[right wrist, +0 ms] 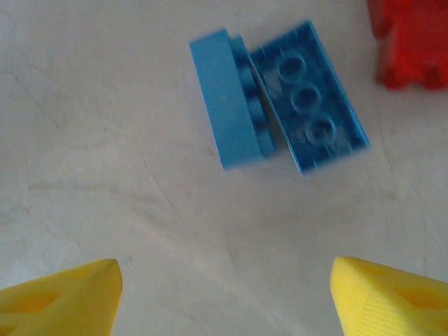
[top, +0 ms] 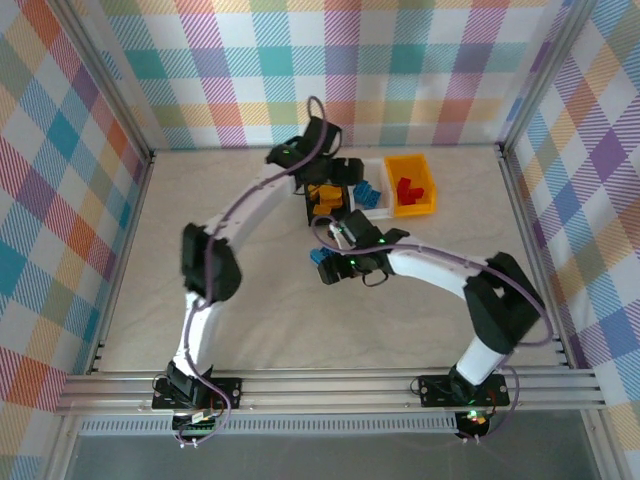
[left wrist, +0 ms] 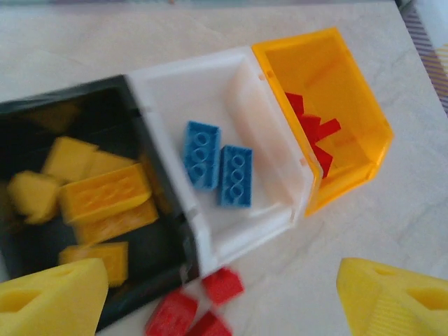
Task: Sort the legos into containers by color
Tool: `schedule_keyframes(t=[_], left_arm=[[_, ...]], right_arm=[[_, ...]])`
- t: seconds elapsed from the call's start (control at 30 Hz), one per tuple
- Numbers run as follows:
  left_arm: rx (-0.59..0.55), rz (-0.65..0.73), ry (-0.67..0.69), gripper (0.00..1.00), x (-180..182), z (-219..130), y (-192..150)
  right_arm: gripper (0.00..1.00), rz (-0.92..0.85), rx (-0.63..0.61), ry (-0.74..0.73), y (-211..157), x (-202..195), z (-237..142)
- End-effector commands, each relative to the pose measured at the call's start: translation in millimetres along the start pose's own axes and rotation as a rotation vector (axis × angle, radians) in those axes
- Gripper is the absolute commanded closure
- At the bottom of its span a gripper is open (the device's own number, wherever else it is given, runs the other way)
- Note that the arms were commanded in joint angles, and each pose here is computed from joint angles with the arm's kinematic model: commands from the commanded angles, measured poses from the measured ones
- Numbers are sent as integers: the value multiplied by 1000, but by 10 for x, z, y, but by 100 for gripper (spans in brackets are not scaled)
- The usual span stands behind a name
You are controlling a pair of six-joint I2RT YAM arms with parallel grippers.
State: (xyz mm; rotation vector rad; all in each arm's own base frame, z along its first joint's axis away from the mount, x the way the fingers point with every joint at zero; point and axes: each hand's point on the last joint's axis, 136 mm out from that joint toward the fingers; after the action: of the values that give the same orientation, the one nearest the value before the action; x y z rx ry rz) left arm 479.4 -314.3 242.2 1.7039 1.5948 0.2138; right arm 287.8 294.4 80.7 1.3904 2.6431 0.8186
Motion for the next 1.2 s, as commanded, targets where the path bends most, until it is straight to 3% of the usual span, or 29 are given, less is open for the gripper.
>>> schedule_keyframes(t=[0.0,0.23,0.4,0.63,0.9,1.17], left_arm=[[-90,-13,129,13,472,-607,91],[-68,-138,156,12,1142,-1101,-499],[-33,-139,170,11,1299,-1250,-869],[24,-152,203,10,1543,-1312,-1266],[46,-180,204,9,1653,-1329,-1411],[52,-184,209,8,1678,-1345,-1456]], right_arm=[[23,-88,-19,-5,266,72,165],[27,-159,34,-83,479,30,506],[30,-183,70,-147,493,-92,661],[47,-194,94,-174,477,-139,794],[71,-194,53,-201,521,-106,621],[69,-101,87,-62,175,105,382]])
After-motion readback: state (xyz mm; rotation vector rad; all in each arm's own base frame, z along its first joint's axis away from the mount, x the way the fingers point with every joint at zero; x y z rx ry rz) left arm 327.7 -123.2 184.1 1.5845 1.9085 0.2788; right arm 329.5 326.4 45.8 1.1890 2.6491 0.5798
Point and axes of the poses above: each hand's point on the last joint's axis, 136 mm out from that joint toward the fingers, its own z axis out along the fingers, its own x axis along the line the jaws close on, y = z × x, and after that the axes turned 7 degrees about -z, right-handed
